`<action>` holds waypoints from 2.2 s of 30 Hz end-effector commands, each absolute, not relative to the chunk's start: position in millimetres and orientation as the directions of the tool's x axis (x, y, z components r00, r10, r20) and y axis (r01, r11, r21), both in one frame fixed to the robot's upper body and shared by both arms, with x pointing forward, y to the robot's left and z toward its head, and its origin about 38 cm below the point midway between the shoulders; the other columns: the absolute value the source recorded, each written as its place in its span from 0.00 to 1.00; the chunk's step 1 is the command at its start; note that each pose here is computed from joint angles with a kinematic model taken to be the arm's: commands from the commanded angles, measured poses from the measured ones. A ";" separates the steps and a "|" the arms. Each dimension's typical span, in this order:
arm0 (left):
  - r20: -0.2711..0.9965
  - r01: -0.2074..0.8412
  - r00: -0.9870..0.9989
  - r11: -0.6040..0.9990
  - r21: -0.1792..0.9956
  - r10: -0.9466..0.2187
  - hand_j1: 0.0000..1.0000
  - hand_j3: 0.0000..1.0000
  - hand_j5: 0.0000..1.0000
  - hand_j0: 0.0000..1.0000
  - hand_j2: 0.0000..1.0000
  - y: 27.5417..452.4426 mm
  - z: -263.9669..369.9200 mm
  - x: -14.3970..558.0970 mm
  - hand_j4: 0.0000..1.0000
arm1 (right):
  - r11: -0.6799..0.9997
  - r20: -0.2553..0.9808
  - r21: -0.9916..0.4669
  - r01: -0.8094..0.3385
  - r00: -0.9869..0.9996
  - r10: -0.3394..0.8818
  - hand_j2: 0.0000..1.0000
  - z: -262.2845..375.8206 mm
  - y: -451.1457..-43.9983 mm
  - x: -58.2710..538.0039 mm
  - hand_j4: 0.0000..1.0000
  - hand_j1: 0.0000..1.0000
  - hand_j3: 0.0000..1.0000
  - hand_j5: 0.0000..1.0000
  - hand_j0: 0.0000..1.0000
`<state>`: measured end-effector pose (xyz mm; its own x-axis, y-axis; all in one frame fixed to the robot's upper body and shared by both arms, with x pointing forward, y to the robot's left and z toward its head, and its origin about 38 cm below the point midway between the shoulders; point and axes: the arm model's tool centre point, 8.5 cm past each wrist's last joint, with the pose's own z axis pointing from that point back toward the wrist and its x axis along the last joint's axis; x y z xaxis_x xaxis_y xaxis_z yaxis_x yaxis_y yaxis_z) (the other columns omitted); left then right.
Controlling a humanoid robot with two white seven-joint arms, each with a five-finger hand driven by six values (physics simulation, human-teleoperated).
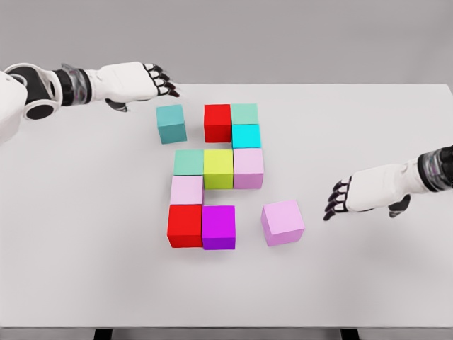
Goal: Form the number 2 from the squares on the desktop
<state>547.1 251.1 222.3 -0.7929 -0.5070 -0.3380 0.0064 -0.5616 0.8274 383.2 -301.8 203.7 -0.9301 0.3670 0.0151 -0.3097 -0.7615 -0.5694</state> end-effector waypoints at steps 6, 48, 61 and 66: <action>-0.362 0.047 -0.756 -0.598 0.800 -0.544 0.85 0.85 0.85 0.85 0.85 294.0 223.2 543.2 0.85 | -0.749 0.006 -0.593 -0.296 -0.932 0.364 1.00 207.4 -288.9 397.6 1.00 1.00 1.00 1.00 1.00; -0.352 0.045 -0.815 -0.656 0.753 -0.460 0.87 0.87 0.87 0.87 0.87 275.9 190.0 528.8 0.87 | -0.750 0.047 -0.619 -0.233 -0.964 0.260 1.00 204.3 -258.3 373.1 1.00 1.00 1.00 1.00 1.00; -0.348 0.045 -0.818 -0.653 0.756 -0.459 0.88 0.88 0.88 0.88 0.88 271.0 188.1 530.0 0.88 | -0.749 0.051 -0.619 -0.237 -0.964 0.263 1.00 204.6 -261.0 369.6 1.00 1.00 1.00 1.00 1.00; -0.353 0.057 -0.807 -0.657 0.751 -0.474 0.89 0.89 0.89 0.89 0.89 278.1 189.1 533.0 0.89 | -0.749 0.050 -0.624 -0.223 -0.968 0.247 1.00 204.6 -254.3 370.2 1.00 1.00 1.00 1.00 1.00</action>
<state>532.1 275.7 188.9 -0.8109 -0.4653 -0.3549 0.0508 -0.6601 0.7494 369.6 -257.1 203.9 -0.9669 0.2503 0.0492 -0.2261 -0.7519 -0.6193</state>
